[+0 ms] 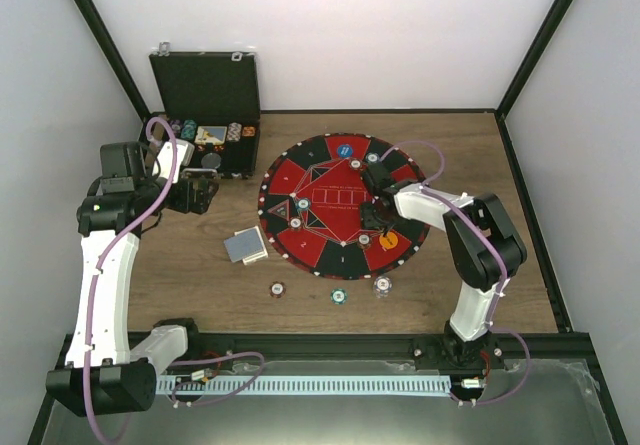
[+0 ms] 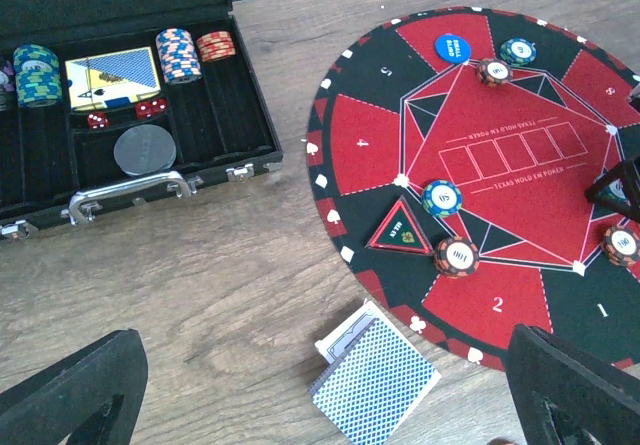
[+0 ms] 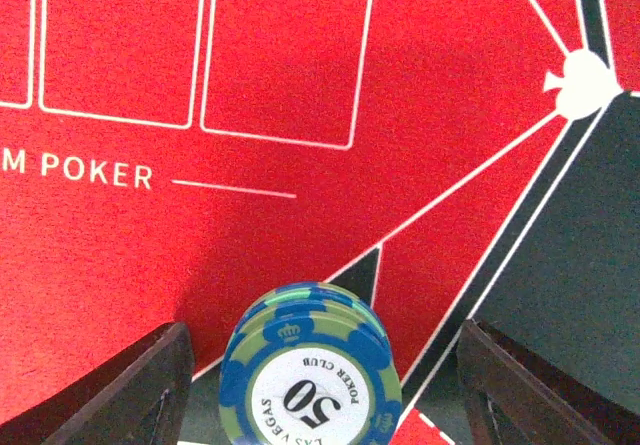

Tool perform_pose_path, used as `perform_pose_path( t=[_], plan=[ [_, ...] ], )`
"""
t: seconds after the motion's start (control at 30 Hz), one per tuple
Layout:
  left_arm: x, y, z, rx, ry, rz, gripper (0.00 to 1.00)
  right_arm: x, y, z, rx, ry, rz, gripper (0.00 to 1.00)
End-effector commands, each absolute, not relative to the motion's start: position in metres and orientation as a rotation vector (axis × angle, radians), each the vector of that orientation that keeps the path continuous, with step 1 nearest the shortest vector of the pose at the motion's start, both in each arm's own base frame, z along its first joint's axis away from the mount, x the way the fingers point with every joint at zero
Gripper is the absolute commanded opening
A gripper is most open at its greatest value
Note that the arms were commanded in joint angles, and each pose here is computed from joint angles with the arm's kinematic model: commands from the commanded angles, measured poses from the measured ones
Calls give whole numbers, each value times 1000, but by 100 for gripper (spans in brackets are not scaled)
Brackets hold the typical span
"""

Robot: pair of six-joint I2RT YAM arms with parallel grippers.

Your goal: Distribute texas hold em gaming equipment

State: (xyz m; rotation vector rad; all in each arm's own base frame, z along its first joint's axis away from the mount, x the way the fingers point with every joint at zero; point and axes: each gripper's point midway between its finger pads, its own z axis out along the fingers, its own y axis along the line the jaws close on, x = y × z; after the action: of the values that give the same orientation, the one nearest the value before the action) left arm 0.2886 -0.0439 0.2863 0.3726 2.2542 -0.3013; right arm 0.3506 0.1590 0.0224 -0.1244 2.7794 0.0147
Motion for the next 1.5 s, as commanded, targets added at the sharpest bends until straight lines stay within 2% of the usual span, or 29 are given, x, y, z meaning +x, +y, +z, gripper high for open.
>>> perform_pose_path(
  t=[0.0, 0.2, 0.37, 0.63, 0.93, 1.47],
  plan=[
    [286, -44, 293, 376, 2230, -300, 100, 342, 155, 26, -131, 2822, -13, 76],
    [286, -44, 291, 379, 2233, -297, 100, 346, 150, 74, -63, 2724, -21, 81],
    [286, -46, 292, 389, 2225, -307, 100, 307, 158, 107, -45, 2682, 8, 84],
    [288, -48, 289, 379, 2219, -334, 100, 201, 169, 75, -40, 2833, 19, 86],
    [289, -48, 290, 381, 2219, -329, 100, 170, 169, 66, -31, 2890, 22, 87],
    [290, -47, 286, 383, 2225, -328, 100, 166, 173, 52, -62, 2911, 38, 67]
  ],
)
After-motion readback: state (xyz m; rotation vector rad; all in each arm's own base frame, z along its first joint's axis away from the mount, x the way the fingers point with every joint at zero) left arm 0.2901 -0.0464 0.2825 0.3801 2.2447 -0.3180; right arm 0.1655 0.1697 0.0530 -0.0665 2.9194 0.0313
